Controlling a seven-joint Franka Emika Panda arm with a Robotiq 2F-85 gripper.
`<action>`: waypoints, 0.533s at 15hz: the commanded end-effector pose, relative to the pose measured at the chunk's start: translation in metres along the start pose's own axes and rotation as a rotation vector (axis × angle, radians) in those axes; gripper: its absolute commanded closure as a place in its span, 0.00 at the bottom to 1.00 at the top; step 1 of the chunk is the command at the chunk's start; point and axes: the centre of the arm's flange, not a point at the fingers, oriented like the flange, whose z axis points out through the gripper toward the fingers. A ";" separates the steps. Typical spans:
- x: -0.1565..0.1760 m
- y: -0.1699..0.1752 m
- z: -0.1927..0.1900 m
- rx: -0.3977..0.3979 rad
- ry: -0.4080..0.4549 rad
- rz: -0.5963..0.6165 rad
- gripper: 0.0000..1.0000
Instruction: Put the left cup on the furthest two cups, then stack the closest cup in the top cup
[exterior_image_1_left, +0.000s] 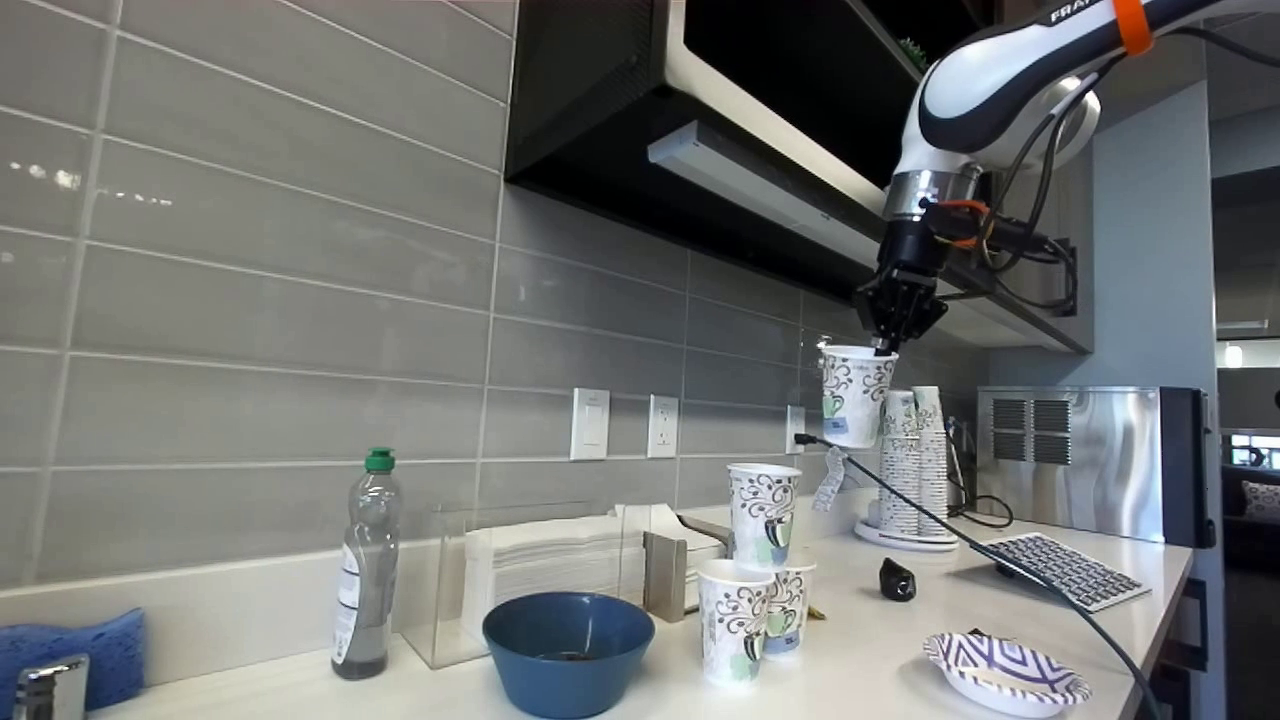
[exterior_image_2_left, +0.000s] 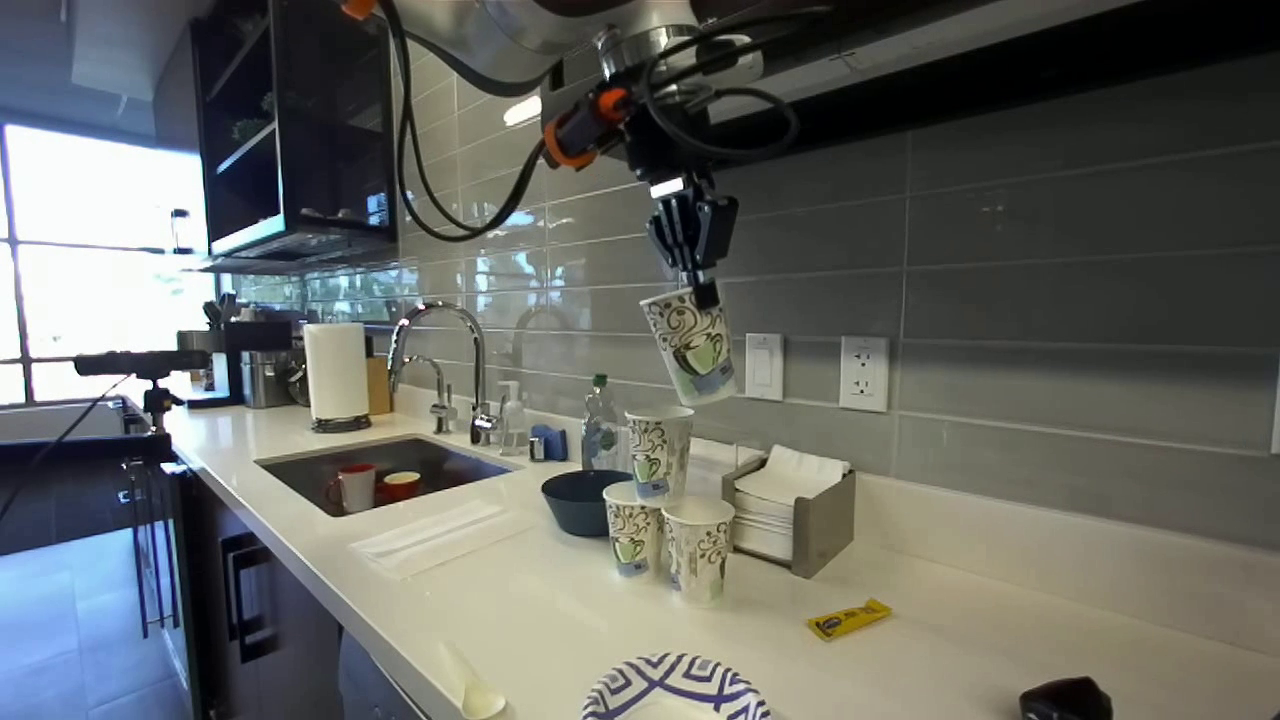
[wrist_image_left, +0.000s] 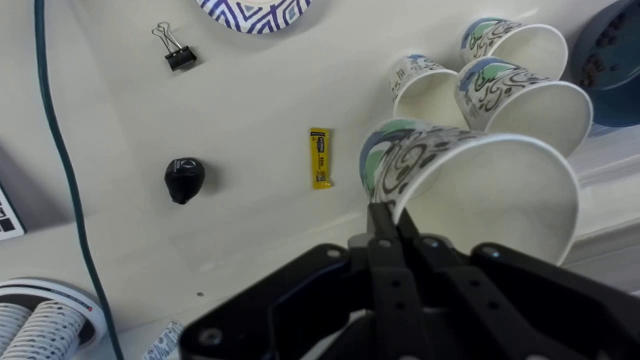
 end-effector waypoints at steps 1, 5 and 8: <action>0.006 -0.018 -0.019 0.026 0.009 -0.049 0.99; 0.010 -0.039 -0.022 0.064 0.001 -0.105 0.99; 0.011 -0.054 -0.017 0.090 -0.023 -0.148 0.99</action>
